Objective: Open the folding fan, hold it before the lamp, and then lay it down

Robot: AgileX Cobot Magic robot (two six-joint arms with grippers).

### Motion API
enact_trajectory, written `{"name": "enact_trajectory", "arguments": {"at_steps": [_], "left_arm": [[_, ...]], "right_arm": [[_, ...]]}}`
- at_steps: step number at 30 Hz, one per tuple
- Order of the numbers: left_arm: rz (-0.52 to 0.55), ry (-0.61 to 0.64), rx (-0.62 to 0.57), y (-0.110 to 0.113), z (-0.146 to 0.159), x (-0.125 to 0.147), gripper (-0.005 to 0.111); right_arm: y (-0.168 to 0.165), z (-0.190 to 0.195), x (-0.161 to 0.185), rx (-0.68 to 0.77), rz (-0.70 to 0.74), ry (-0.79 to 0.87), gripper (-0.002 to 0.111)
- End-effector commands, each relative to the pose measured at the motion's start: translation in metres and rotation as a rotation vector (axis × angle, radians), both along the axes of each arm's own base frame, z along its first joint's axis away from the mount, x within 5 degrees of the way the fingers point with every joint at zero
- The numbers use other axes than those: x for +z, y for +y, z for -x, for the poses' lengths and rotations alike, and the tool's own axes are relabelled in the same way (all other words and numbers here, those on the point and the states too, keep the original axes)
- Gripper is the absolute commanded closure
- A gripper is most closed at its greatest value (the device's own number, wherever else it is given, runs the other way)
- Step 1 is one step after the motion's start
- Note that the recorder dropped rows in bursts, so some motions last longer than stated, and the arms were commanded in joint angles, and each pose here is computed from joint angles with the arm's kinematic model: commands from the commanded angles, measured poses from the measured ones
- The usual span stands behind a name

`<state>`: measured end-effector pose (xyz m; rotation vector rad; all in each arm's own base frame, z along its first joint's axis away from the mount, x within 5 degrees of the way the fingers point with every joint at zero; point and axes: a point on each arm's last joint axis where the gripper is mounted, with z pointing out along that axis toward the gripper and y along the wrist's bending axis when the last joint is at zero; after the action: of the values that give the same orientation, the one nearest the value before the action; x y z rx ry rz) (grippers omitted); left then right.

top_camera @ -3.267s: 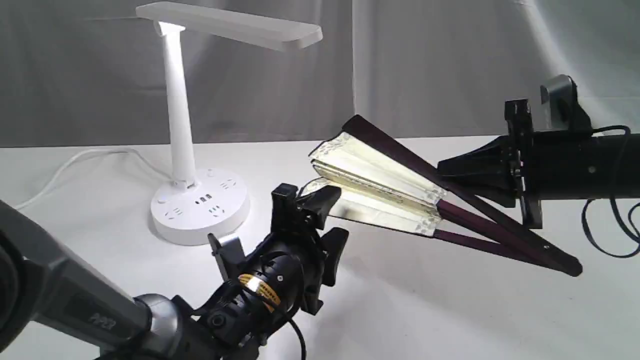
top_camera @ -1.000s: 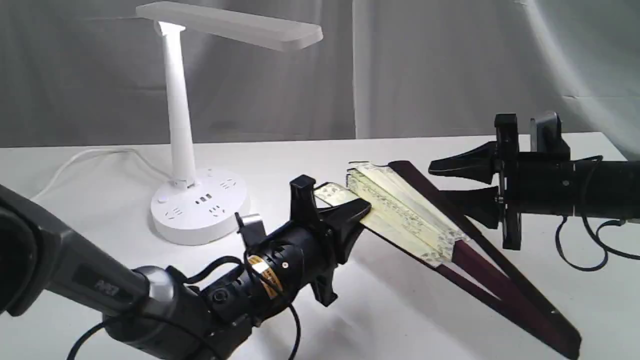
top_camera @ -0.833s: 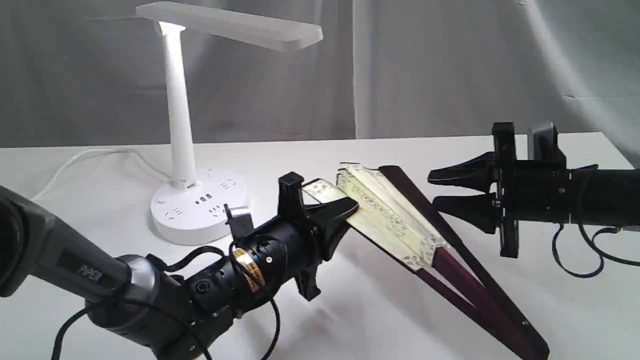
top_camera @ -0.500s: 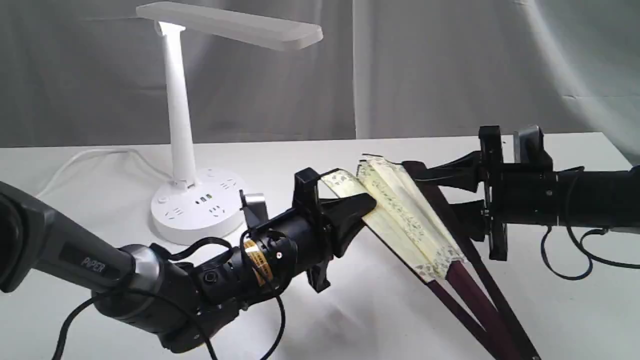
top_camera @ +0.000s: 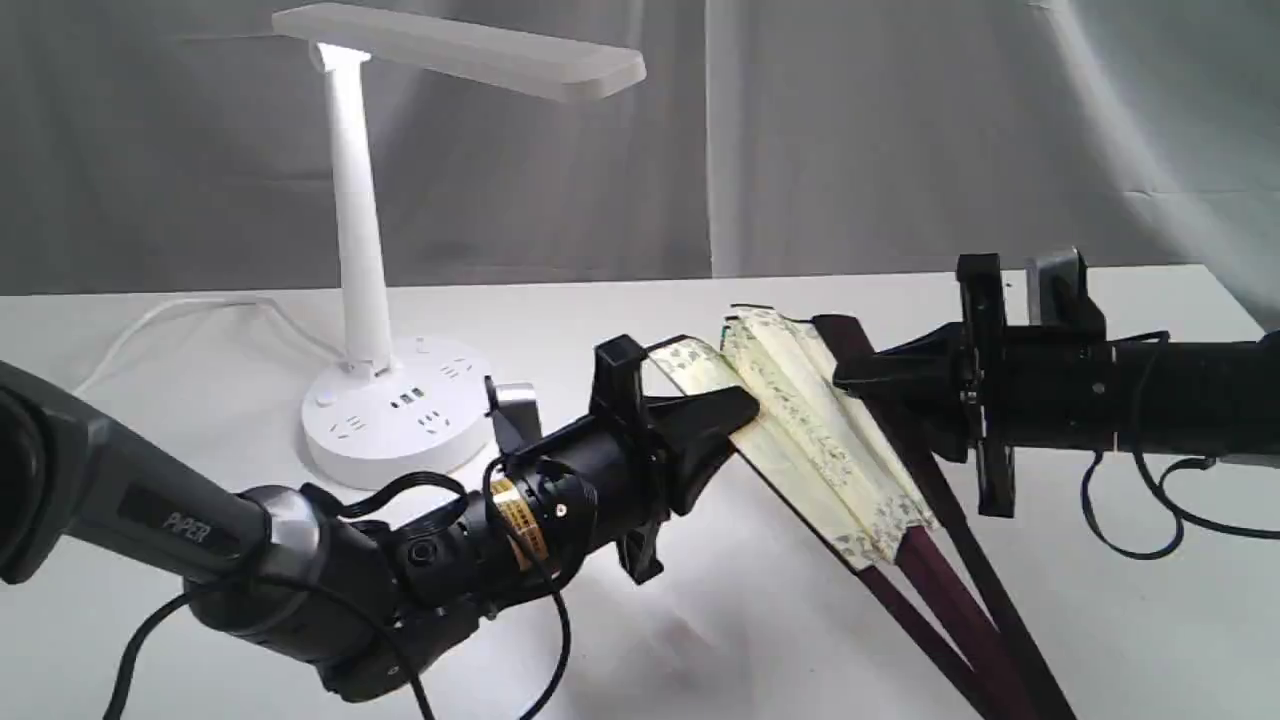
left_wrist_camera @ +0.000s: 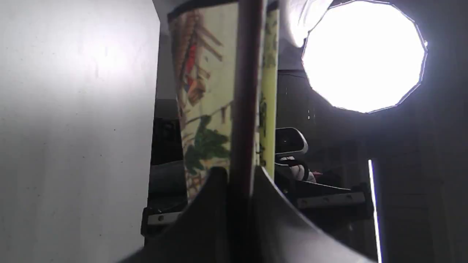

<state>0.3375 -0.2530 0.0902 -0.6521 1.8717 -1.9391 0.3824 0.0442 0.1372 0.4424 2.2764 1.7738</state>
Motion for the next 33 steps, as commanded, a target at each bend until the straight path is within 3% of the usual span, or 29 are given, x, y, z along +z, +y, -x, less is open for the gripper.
{"name": "enact_trajectory", "arguments": {"at_steps": [1, 3, 9, 17, 26, 33], "left_arm": [[0.039, -0.036, -0.004, -0.002, -0.001, 0.017, 0.107], [0.044, -0.044, -0.003, -0.002, -0.001, 0.021, 0.107], [0.060, -0.022, 0.068, 0.008, 0.002, 0.027, 0.107], [0.083, -0.025, 0.184, 0.023, 0.007, 0.043, 0.107], [0.060, -0.032, 0.246, 0.056, 0.010, 0.053, 0.107], [0.074, -0.041, 0.327, 0.081, 0.004, 0.064, 0.107]], "right_arm": [[0.000, -0.002, 0.003, -0.013, -0.017, -0.026, 0.103], [0.000, -0.004, 0.004, -0.028, -0.027, -0.035, 0.108], [0.006, -0.007, 0.008, -0.056, -0.061, -0.048, 0.108], [0.038, -0.002, 0.008, 0.019, -0.068, -0.045, 0.108], [0.051, 0.000, 0.009, 0.054, -0.068, -0.052, 0.108], [0.068, -0.017, 0.033, 0.091, -0.088, -0.117, 0.108]]}}
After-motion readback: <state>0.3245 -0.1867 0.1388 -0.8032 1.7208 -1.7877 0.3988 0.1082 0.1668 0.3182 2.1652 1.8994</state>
